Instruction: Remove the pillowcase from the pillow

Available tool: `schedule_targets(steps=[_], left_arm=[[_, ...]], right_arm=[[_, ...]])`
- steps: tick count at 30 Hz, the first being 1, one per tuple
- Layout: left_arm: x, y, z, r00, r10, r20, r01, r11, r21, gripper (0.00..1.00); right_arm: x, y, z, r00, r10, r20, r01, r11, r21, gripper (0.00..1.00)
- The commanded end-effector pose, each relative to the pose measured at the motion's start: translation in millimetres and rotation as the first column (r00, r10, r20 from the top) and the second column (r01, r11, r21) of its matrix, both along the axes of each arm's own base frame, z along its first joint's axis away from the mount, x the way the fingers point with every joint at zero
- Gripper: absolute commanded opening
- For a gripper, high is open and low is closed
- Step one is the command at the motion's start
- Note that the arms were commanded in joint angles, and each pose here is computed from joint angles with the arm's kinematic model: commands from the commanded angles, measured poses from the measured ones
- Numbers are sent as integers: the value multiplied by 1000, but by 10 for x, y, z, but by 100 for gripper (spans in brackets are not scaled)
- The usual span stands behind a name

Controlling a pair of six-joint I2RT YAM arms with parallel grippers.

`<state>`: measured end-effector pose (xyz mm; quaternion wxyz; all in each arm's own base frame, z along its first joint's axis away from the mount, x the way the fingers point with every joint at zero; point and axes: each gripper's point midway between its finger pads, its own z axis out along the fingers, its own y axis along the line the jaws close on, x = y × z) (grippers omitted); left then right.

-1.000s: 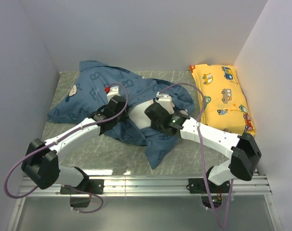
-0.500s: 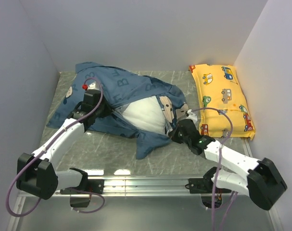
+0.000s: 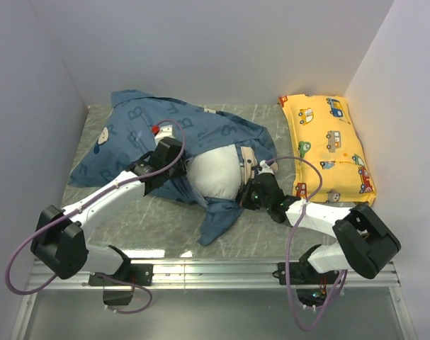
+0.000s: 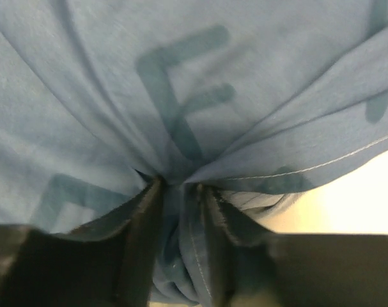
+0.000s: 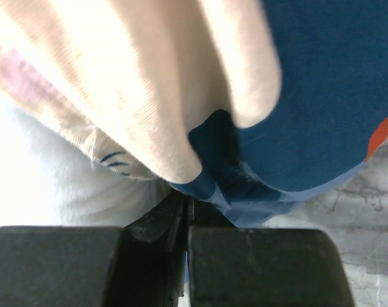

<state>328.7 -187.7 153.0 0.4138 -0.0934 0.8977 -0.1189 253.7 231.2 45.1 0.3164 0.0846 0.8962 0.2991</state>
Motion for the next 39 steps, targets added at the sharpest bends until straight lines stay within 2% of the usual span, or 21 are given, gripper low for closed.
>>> schedule_targets(steps=[1, 3, 6, 15, 25, 31, 36, 39], left_arm=[[-44, -6, 149, 1000, 3, 18, -4, 998, 68, 44], [-62, -50, 247, 999, -10, 30, 8, 997, 79, 53], [-85, -132, 416, 998, -41, 54, 37, 996, 78, 59], [-203, -459, 766, 983, -160, 90, 154, 986, 67, 70], [-340, -639, 1070, 969, -214, 128, 204, 975, 87, 72], [-554, -867, 1287, 953, -259, 156, 245, 964, 100, 72], [-772, -1138, 1234, 942, -297, 155, 286, 954, 90, 73], [-828, -1269, 1024, 945, -299, 130, 289, 953, 94, 76]], right_arm=[[2, 190, 282, 995, 68, 71, -72, 996, 56, 0], [-5, 187, 296, 995, 68, 70, -71, 996, 49, 0], [-14, 209, 346, 995, 67, 77, -71, 997, 42, 0], [-24, 198, 429, 994, 59, 89, -61, 998, 26, 0], [-27, 173, 443, 995, 52, 88, -54, 998, 19, 0], [-18, 167, 457, 995, 48, 90, -50, 999, 19, 0], [-27, 160, 448, 995, 45, 88, -47, 999, 19, 0], [-32, 155, 448, 995, 40, 87, -42, 999, 23, 0]])
